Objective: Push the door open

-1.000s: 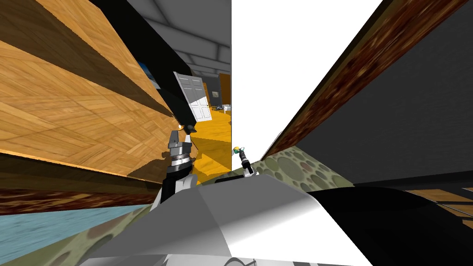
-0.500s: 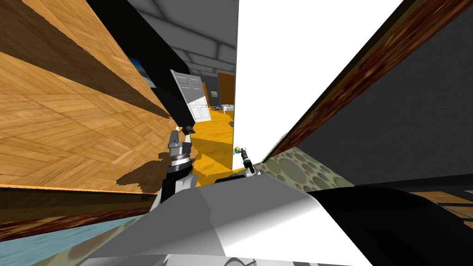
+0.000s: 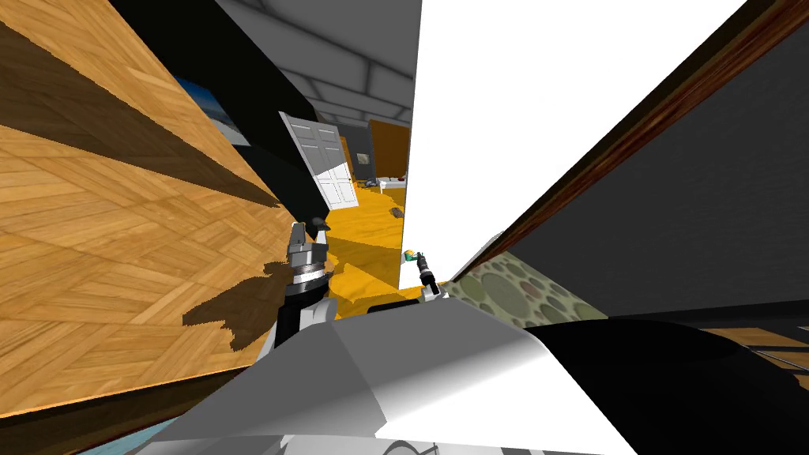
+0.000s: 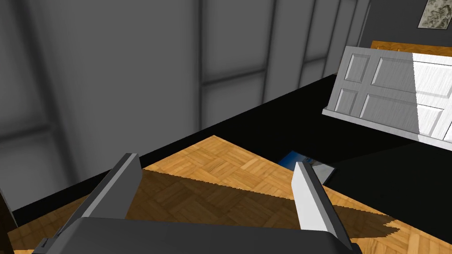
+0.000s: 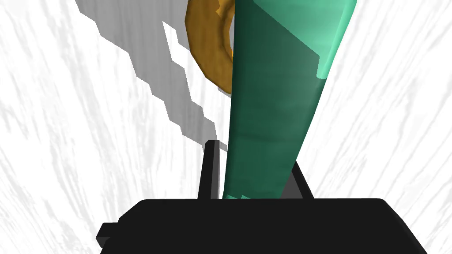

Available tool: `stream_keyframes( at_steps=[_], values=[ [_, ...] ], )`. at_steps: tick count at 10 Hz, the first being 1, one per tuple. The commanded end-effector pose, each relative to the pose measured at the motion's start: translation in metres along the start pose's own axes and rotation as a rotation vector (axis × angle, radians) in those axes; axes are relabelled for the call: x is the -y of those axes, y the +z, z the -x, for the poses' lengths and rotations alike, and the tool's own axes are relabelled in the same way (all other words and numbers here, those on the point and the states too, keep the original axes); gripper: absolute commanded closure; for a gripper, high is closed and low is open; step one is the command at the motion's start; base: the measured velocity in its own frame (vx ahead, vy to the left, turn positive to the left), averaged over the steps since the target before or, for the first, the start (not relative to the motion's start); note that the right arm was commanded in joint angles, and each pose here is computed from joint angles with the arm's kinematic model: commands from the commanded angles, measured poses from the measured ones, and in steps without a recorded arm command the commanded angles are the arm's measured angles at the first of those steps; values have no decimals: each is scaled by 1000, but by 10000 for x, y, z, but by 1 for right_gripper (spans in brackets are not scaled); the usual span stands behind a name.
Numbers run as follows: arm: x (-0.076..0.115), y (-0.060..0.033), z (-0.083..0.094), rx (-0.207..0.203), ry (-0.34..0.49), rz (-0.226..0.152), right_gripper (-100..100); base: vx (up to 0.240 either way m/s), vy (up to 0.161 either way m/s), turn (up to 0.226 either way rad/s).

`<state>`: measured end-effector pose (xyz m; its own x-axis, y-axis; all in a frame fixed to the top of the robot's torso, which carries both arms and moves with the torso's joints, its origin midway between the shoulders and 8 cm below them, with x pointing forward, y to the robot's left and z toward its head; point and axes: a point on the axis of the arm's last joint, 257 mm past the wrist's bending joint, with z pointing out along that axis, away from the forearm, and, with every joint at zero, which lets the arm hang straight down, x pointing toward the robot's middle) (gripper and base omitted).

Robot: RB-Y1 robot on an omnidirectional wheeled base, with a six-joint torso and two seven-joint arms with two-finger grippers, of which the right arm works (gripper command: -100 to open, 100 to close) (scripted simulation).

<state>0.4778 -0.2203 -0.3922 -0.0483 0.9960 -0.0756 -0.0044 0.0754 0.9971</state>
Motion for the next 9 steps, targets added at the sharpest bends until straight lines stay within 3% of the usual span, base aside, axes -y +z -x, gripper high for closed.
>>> stream_keyframes(
  at_steps=[1, 4, 5, 9],
  values=[
    [-21, -4, 223, 39, -10, 3, 100, 136, 91, -49],
    [-16, -15, 426, 91, -4, 2, 100, 195, 130, -87],
    [-16, -15, 426, 91, -4, 2, 100, 138, 72, -35],
    [0, -44, 617, 161, 21, -2, 100, 168, 105, -75]
  ],
)
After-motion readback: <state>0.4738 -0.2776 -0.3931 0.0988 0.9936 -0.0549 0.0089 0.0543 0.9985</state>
